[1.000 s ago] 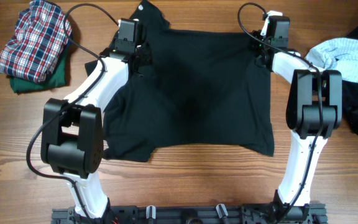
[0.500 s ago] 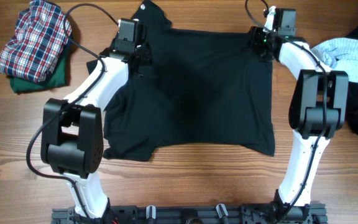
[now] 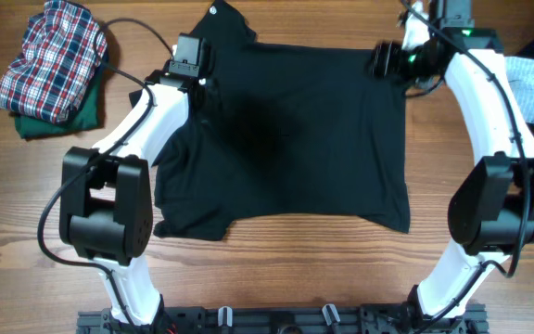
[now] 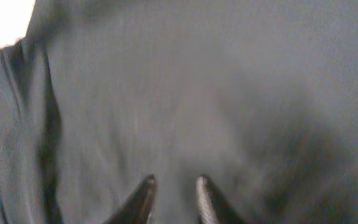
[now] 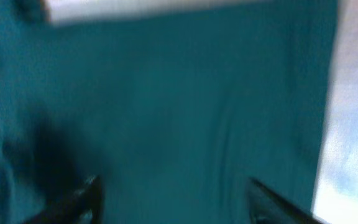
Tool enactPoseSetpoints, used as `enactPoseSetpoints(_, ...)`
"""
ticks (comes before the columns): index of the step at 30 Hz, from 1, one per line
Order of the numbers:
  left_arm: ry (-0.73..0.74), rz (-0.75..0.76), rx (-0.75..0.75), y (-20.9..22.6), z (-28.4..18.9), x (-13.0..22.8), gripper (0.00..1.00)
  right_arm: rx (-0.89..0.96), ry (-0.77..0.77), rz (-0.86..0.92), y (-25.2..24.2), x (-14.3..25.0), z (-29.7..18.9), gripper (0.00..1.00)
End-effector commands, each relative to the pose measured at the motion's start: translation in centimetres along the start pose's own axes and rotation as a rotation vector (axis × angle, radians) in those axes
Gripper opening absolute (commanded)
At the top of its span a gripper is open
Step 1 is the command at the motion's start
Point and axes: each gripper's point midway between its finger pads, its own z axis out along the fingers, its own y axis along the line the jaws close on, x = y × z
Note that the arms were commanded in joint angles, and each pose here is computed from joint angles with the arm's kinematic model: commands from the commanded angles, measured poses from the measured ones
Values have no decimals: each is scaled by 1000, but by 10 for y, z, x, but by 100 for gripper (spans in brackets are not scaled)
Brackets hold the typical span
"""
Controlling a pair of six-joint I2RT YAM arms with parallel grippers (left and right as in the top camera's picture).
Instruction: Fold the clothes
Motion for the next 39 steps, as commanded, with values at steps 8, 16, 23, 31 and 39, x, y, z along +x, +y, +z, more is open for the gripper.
enactPoseSetpoints(8, 283, -121, 77, 19, -15, 51, 28, 121, 411, 114, 14, 114, 17, 43)
enactPoseSetpoints(16, 302, -129, 45, 29, -16, 55, 12, 169, 545, 134, 10, 169, 40, 38)
enactPoseSetpoints(23, 265, -127, 40, 29, -14, 47, 8, 135, 449, 125, 11, 155, 60, 37)
enactPoseSetpoints(31, 246, -125, 34, 30, -12, 42, 12, 112, 387, 87, 14, 141, 65, 39)
enactPoseSetpoints(39, 282, -73, 30, 33, -15, 51, 17, 13, 387, -26, 27, 139, 65, 39)
